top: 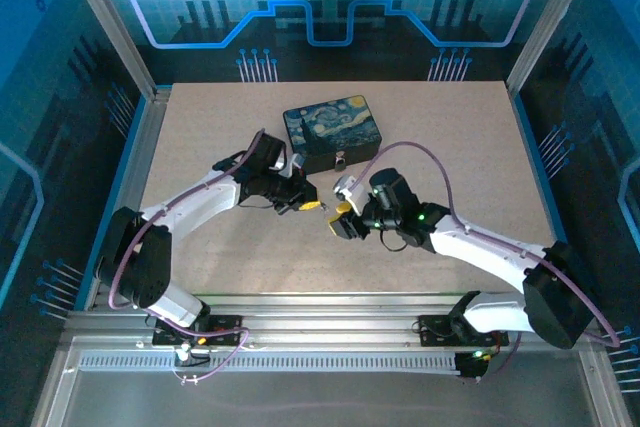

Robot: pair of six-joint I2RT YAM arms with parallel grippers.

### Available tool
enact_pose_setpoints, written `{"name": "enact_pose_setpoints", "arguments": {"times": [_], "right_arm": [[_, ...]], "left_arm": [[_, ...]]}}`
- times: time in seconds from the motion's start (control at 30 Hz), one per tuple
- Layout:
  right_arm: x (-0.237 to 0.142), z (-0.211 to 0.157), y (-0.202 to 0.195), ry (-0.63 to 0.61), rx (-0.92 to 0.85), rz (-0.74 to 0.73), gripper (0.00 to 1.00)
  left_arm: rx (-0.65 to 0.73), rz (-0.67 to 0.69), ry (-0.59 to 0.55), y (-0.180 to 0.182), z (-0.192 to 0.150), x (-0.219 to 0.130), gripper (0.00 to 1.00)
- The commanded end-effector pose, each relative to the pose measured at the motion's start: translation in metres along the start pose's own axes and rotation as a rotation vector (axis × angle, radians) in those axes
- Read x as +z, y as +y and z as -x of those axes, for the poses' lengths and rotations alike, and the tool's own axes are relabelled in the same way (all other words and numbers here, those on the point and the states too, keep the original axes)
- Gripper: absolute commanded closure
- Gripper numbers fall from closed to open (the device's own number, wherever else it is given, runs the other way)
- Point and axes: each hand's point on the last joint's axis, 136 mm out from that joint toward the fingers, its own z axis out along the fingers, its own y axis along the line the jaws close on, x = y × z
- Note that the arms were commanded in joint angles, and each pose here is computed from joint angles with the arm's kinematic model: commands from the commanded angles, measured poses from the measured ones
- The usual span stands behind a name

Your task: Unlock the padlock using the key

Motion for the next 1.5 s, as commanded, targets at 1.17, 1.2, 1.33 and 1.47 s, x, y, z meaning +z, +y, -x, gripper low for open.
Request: {"name": "enact_pose_setpoints", "arguments": {"times": [1.17, 1.2, 1.33, 1.47], "right_arm": [[0.023, 0.027, -0.031, -0.139, -0.385, -0.290, 0.83], [0.022, 0.028, -0.032, -0.147, -0.384, -0.300, 0.85], [0.019, 0.028, -0.036, -0.153, -0.380, -0.322, 0.85], [0.020, 0.024, -0.042, -0.137, -0.376, -0.346, 0.77]], "left_arm": [[-0.242, -0.068, 0.096, -0.008, -0.013, 0.000, 1.00], [-0.244, -0.069, 0.095, -0.008, -0.013, 0.000, 1.00], [-0.256, -0.087, 0.098, -0.008, -0.015, 0.001, 1.00], [-0.256, -0.096, 0.103, -0.010, -0.016, 0.000, 1.00]]}}
